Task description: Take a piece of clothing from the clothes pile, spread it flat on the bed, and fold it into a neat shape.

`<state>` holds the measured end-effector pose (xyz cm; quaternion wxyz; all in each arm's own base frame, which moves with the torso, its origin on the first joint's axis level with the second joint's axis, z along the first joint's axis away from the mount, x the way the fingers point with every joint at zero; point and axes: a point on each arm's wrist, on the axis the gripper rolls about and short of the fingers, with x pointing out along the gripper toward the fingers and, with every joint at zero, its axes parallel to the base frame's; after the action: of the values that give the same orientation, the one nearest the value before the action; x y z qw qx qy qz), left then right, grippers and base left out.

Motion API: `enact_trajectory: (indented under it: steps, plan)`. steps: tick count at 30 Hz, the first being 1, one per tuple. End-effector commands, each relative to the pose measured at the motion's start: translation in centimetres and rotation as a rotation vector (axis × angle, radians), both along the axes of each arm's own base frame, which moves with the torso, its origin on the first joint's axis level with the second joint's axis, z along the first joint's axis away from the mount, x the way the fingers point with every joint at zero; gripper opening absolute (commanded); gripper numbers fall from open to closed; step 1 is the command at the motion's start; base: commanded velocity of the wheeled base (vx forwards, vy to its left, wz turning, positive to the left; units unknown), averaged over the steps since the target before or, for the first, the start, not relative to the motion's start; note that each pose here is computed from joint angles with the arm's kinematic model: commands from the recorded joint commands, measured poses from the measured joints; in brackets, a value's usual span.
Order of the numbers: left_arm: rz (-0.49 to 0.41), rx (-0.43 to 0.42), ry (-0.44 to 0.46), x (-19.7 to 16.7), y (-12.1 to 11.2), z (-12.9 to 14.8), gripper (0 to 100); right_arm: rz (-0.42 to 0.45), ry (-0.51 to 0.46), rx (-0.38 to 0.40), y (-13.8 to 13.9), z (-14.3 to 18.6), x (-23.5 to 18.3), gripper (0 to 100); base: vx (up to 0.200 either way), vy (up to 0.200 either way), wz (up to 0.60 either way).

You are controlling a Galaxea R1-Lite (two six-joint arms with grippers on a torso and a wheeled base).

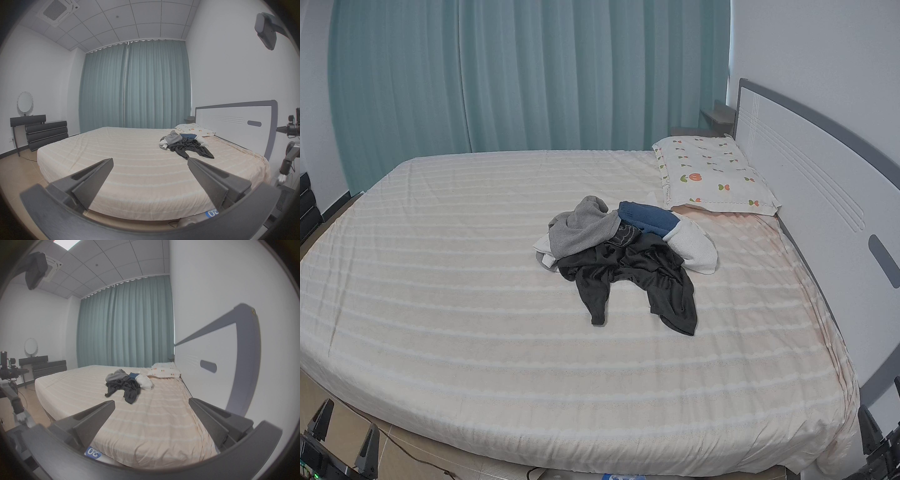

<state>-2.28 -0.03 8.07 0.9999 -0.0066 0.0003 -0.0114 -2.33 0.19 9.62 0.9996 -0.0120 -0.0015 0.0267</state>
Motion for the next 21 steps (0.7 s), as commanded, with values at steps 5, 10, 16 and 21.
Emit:
enact_trajectory:
  steps: [5, 10, 16, 21]
  plan:
    - [0.0, -0.001, 0.006, 0.0, 0.0, -0.5, 100, 0.13, 0.326, -0.007, 0.2, 4.5, 6.0, 100, 0.0, 0.0, 0.0]
    - [0.0, -0.001, 0.006, 0.0, 0.0, -0.5, 100, 0.184, 0.448, 0.002, 0.7, 5.4, 11.8, 100, 0.0, 0.0, 0.0]
    - [0.0, -0.002, 0.006, 0.0, 0.0, -0.5, 100, 0.206, 0.612, 0.144, 2.7, 4.4, 20.7, 100, 0.0, 0.0, 0.0]
    - [0.0, -0.002, 0.007, 0.0, 0.0, -0.5, 100, 0.123, 0.651, 0.252, 5.2, 1.3, 28.3, 100, 0.0, 0.0, 0.0]
